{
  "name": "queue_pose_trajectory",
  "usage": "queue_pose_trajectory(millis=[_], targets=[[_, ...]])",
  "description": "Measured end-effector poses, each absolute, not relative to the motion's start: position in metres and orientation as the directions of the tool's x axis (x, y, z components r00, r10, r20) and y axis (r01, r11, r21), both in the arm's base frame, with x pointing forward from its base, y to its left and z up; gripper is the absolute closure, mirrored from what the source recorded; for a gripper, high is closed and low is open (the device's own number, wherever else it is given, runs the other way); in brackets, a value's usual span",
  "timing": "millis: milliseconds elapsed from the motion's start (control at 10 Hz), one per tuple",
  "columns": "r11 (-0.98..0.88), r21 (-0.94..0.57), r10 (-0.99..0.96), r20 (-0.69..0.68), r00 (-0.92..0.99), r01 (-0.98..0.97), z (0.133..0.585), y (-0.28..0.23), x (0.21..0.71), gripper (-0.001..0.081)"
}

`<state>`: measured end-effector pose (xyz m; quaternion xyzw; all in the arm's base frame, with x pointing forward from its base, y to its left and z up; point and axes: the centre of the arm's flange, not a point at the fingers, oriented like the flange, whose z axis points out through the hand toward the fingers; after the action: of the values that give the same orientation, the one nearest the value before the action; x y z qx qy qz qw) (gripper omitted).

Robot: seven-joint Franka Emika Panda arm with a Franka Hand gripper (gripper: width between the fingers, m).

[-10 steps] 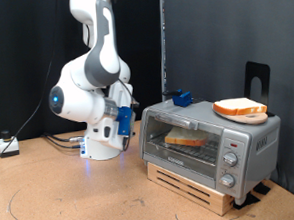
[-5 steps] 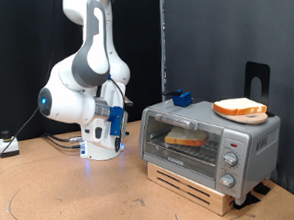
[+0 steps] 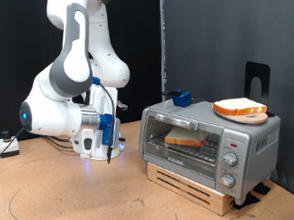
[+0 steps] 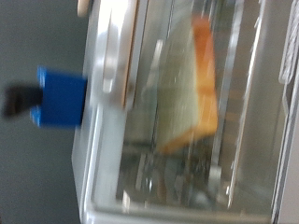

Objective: Make a piece of toast with the oven

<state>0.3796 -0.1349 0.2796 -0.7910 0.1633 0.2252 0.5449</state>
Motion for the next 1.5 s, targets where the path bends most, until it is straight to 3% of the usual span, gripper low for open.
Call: queue_pose_trajectory(millis=[400,800,1100,1500], targets=[[-0.34,-0.786,0.052,-0.564,0.824,-0.516,0.277,-0.138,0.384,-0.0001],[-0.345,-0.801,0.051,-0.536,0.843,-0.489,0.262,-0.15,0.426,-0.0001],[-0.365,-0.786,-0.084,-0.506,0.858,-0.499,0.246,-0.156,0.461,-0.0001],[-0.338,-0.802,0.019,-0.529,0.848,-0.493,0.239,-0.142,0.48,-0.0001]])
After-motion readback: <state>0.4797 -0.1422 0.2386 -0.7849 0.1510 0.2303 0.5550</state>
